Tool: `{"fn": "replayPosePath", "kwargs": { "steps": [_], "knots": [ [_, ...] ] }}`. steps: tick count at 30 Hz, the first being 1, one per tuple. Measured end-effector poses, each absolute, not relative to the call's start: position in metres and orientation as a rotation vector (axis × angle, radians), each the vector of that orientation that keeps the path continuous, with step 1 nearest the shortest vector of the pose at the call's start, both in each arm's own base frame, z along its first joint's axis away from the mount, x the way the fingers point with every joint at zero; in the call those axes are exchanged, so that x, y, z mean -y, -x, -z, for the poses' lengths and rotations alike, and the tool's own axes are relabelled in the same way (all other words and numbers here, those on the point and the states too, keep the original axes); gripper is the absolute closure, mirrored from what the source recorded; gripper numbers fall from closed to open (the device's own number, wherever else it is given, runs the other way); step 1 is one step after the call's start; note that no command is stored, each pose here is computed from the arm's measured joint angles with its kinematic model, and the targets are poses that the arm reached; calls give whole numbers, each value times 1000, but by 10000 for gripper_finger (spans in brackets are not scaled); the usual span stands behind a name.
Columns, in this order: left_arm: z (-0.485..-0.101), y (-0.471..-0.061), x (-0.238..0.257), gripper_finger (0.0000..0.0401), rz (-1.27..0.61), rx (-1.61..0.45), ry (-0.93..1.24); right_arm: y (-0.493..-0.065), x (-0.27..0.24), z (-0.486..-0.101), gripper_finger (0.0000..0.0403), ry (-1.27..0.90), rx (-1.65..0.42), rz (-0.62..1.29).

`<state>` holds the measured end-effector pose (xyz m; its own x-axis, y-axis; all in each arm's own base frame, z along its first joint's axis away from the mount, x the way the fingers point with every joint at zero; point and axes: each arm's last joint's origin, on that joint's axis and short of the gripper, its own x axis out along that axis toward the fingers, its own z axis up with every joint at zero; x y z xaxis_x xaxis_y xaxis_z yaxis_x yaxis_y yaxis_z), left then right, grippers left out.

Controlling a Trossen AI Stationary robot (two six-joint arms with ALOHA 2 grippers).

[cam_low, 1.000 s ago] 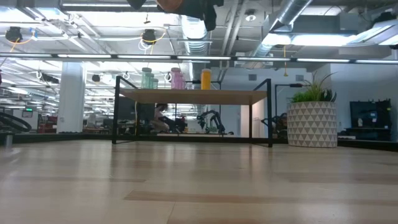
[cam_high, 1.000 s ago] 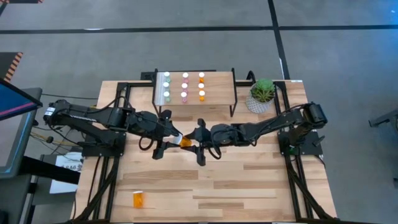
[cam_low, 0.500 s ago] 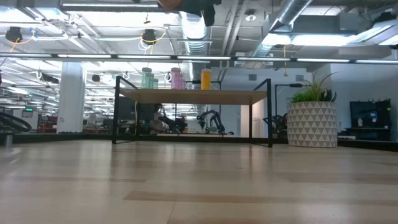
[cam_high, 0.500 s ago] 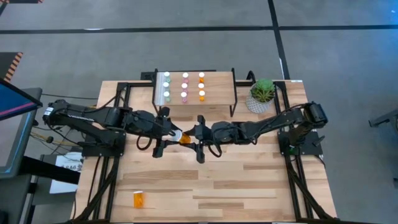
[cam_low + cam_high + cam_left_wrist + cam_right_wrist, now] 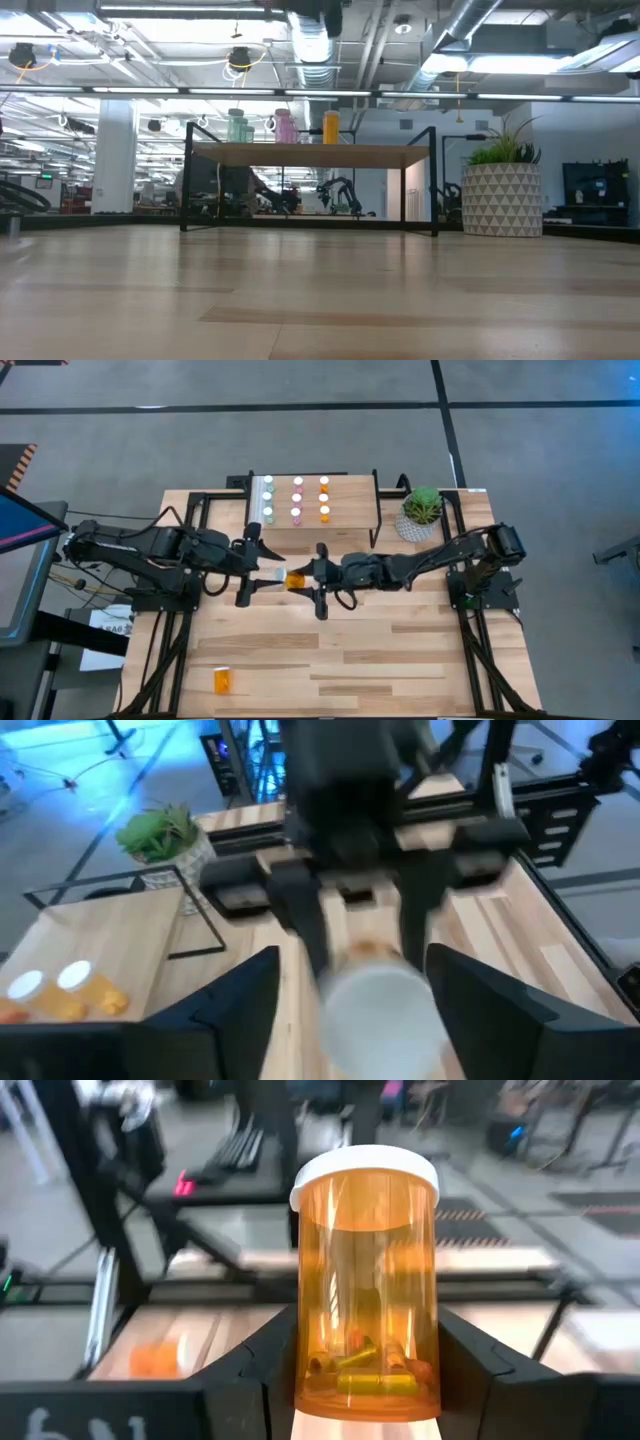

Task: Pick and place medicine bottles onto shelf by color
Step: Put the top large orange pill bottle on the shelf

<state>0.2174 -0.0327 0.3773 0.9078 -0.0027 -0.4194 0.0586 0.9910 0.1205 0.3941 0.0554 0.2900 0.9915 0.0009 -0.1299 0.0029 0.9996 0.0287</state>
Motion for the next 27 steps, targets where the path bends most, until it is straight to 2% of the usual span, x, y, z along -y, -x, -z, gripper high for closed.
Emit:
{"fn": "replayPosePath", "kwargs": {
  "steps": [7, 14, 20, 27],
  "knots": [
    [-380, -216, 30, 100, -36, -409, -163, -395, -55, -288, 216, -30, -141, 0],
    [-399, -184, 25, 86, -41, -269, -150, -386, -55, -304, 220, -29, -94, -46],
    [-374, -158, 24, 85, -2, -54, -104, -369, -55, -319, 218, 2, -30, -76],
    [-315, -168, 30, 85, 91, 219, -36, -358, -51, -321, 216, 2, 143, -69]
  ]
}}
